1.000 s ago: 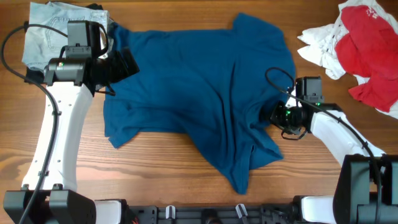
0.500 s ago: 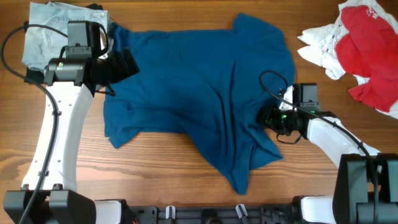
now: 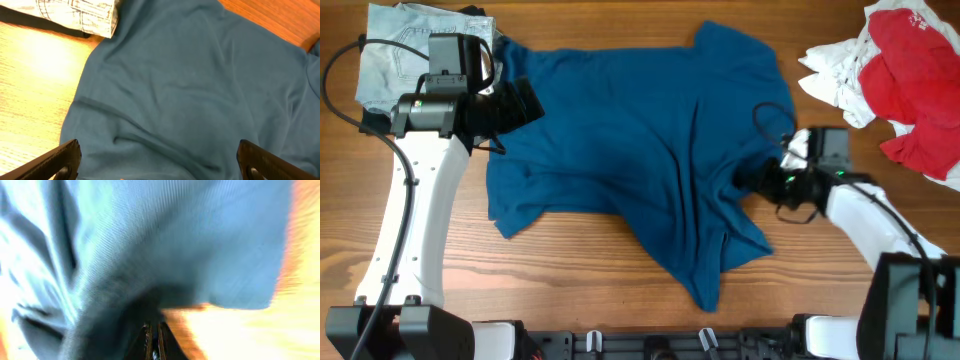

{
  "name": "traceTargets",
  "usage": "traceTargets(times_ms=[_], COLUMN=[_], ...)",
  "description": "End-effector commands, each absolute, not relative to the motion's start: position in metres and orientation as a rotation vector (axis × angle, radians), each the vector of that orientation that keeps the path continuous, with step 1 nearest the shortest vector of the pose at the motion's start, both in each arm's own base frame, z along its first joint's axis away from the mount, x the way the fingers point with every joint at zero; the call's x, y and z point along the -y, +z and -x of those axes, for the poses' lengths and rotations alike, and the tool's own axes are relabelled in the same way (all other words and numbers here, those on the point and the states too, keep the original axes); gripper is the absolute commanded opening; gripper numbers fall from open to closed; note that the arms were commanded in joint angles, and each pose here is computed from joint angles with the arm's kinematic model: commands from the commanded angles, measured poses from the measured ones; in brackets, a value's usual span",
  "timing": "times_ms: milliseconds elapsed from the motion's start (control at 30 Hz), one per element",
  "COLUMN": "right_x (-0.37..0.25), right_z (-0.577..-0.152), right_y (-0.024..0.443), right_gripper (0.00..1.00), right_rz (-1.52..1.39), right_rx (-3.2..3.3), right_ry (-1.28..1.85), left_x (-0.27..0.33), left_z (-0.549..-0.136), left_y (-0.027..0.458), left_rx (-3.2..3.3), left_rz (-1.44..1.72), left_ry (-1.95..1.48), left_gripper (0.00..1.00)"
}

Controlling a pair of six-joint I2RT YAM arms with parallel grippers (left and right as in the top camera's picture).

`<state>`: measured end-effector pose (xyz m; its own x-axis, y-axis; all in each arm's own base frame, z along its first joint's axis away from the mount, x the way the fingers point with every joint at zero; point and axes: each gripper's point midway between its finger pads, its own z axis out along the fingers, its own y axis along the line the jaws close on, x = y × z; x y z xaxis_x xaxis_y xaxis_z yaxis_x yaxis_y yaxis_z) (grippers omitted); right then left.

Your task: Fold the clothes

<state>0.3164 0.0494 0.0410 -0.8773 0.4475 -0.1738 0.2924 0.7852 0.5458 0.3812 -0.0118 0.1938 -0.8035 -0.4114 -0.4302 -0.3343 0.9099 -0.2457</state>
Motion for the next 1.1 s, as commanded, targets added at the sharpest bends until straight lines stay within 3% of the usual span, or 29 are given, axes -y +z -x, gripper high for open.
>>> traceTargets(times_ms=[0, 233, 567, 667, 867, 900, 967, 1067], right_x=[-0.011, 0.056, 0.095, 0.09, 0.086, 0.088, 0.09, 0.09], right_z=[-0.34, -0.324, -0.328, -0.317, -0.276, -0.272, -0.258, -0.258], right_y=[0.083, 0.11, 0.194, 0.189, 0.136, 0.13, 0.115, 0.113], right_gripper=[0.04, 0.04, 0.04, 0.04, 0.04, 0.12, 0.57, 0.67], right_rz=[-0.499, -0.598, -0.495, -0.498, -0.671, -0.726, -0.843, -0.903], right_rx=[-2.612, -2.699, -2.638, -2.689, -2.875, -2.886, -2.924, -2.913], right_ry=[0.57, 0.227, 0.14, 0.158, 0.136, 0.116, 0.076, 0.075], left_x=[0.011, 0.013, 0.013, 0.013, 0.013, 0.013, 0.013, 0.013], left_z=[-0.381, -0.381, -0.384, -0.386, -0.386, -0.386, -0.386, -0.386], left_y=[0.189, 0.19, 0.191, 0.192, 0.192, 0.192, 0.192, 0.192], left_rx=[-2.597, -2.598, -2.585, -2.579, -2.577, -2.576, -2.577, -2.576], left_rz=[0.521, 0.517, 0.515, 0.514, 0.513, 0.513, 0.513, 0.512], left_ry=[-0.204, -0.217, -0.219, -0.22, -0.22, -0.221, -0.22, -0.22], left_gripper=[1.0, 1.0, 1.0, 1.0, 1.0, 1.0, 1.0, 1.0])
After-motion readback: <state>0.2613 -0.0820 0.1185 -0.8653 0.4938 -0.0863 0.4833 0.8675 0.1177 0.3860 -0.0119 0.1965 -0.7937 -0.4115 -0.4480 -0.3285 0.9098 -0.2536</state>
